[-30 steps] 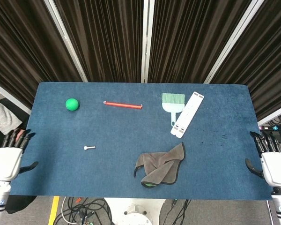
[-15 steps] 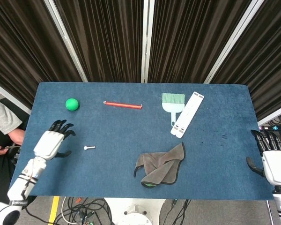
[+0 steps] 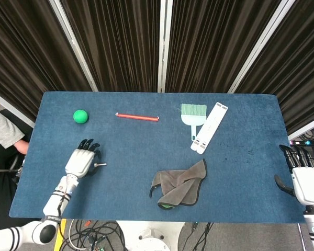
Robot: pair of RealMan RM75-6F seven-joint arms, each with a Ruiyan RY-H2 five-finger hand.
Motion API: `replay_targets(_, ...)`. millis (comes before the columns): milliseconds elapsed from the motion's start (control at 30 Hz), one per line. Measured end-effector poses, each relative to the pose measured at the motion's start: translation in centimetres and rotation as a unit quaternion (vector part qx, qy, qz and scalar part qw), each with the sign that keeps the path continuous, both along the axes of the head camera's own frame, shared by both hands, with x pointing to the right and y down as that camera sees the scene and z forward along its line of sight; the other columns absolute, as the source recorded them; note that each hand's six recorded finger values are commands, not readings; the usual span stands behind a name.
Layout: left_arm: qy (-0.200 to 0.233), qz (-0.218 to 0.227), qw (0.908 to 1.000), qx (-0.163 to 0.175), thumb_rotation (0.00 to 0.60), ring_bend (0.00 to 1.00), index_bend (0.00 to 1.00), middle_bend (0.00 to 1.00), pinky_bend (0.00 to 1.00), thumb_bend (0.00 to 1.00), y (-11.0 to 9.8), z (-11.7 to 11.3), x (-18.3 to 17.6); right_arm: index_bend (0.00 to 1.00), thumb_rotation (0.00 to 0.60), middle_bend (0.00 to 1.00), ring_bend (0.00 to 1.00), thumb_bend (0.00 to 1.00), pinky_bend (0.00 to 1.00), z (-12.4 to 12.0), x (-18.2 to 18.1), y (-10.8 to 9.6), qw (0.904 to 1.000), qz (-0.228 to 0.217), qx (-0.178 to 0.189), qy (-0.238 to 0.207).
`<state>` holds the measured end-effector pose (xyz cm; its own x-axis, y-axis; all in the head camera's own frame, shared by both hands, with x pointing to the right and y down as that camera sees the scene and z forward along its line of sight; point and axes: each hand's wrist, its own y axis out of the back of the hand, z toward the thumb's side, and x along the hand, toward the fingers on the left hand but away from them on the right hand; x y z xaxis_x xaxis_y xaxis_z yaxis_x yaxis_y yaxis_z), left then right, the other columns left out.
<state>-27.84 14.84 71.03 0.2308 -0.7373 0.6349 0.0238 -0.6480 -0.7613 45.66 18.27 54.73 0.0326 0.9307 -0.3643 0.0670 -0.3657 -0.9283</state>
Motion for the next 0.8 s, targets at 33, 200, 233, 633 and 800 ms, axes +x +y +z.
replay_targets(33,-0.004,-0.001,1.0000,-0.001,0.600,0.00,0.44,0.17,0.00,0.29,0.1,0.3,0.2,0.03,0.600,0.12,0.00,0.26,0.00,0.0,0.0,0.0,1.0000,0.001,0.000,0.000)
replay_targets(200,-0.011,-0.009,0.9999,-0.008,0.600,0.00,0.44,0.17,0.00,0.29,0.2,1.1,1.1,0.03,0.600,0.12,0.00,0.26,0.00,0.2,0.0,0.1,1.0000,0.001,-0.002,-0.001)
replay_targets(233,-0.011,-0.012,0.9998,-0.011,0.600,0.00,0.45,0.17,0.00,0.29,0.2,1.3,1.3,0.03,0.600,0.12,0.00,0.26,0.00,0.2,0.0,0.1,1.0000,0.001,-0.003,-0.001)
replay_targets(633,-0.027,-0.042,0.9984,-0.026,0.600,0.00,0.49,0.17,0.00,0.31,0.4,3.1,1.5,0.03,0.600,0.12,0.00,0.26,0.00,0.0,0.2,0.2,1.0000,0.004,-0.002,0.000)
replay_targets(800,-0.025,-0.049,0.9980,-0.031,0.600,0.00,0.50,0.17,0.00,0.33,0.3,3.3,1.5,0.03,0.600,0.12,0.00,0.26,0.00,0.0,0.2,0.3,1.0000,0.005,-0.002,0.000)
